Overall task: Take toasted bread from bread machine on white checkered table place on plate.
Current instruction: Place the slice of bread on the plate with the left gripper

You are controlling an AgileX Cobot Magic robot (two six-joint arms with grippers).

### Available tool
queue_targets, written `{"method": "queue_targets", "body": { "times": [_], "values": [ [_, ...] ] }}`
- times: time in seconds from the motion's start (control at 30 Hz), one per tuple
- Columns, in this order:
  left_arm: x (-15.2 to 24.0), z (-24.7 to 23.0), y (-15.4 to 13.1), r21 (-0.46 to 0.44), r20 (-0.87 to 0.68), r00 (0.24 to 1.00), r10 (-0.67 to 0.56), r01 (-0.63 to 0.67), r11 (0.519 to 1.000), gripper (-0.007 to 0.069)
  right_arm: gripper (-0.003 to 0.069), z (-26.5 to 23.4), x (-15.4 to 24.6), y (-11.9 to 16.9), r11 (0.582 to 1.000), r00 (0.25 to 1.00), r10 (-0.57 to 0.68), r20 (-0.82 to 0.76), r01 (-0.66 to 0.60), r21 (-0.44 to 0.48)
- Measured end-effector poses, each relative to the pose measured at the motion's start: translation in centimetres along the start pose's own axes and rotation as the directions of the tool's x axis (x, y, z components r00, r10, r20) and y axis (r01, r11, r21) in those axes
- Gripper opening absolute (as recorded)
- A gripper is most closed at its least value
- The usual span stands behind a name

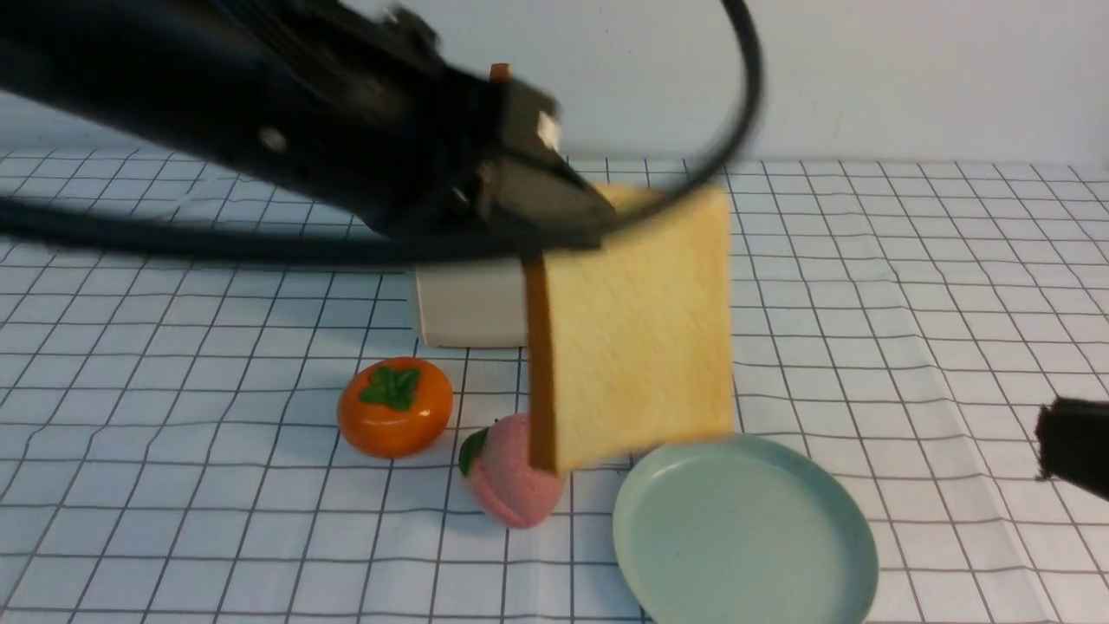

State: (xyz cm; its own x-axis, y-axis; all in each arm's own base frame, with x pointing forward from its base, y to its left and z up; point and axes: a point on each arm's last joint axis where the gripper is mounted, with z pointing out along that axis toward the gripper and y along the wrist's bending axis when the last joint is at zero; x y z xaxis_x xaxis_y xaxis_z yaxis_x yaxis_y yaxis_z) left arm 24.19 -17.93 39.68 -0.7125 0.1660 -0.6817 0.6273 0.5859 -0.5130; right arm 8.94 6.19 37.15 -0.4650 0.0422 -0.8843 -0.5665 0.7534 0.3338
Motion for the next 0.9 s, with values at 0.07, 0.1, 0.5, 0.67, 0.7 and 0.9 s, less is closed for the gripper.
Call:
{"method": "queue_targets", "body": {
  "times": [0.07,0.1,0.5,0.67,0.7,0.9],
  "values": [
    [1.8,4.4,-0.2,0.024,-0.072,0.997,0.014,-0.012,1.0,0.0095,0.0015,-1.4,0.3,0.6,0.999,1.0,-0.012,0.004,0.012,0.049],
    [2.3,6.1,-0.3,0.028,-0.09,0.996,0.017,-0.015,0.999,0.0095,0.0015,-1.9,0.5,0.6,0.997,1.0,-0.019,0.002,0.019,0.077],
    [5.4,18.3,4.0,-0.057,-0.159,0.983,-0.088,0.08,0.995,0.0095,0.002,-3.8,3.0,0.4,0.974,0.987,0.049,-0.154,-0.012,0.228],
    [5.6,19.6,5.0,-0.081,-0.126,0.983,-0.133,0.124,0.989,0.0095,0.0017,-3.8,3.1,0.5,0.974,0.985,0.054,-0.162,-0.016,0.227],
    [5.6,19.6,5.1,-0.081,-0.127,0.983,-0.134,0.124,0.989,0.0095,0.0017,-3.8,3.1,0.5,0.974,0.985,0.054,-0.162,-0.016,0.227],
    [5.5,19.7,5.2,-0.092,-0.12,0.988,-0.094,0.083,0.992,0.0179,0.0017,-3.8,3.1,0.4,0.974,0.985,0.053,-0.162,-0.015,0.227]
  ]
}}
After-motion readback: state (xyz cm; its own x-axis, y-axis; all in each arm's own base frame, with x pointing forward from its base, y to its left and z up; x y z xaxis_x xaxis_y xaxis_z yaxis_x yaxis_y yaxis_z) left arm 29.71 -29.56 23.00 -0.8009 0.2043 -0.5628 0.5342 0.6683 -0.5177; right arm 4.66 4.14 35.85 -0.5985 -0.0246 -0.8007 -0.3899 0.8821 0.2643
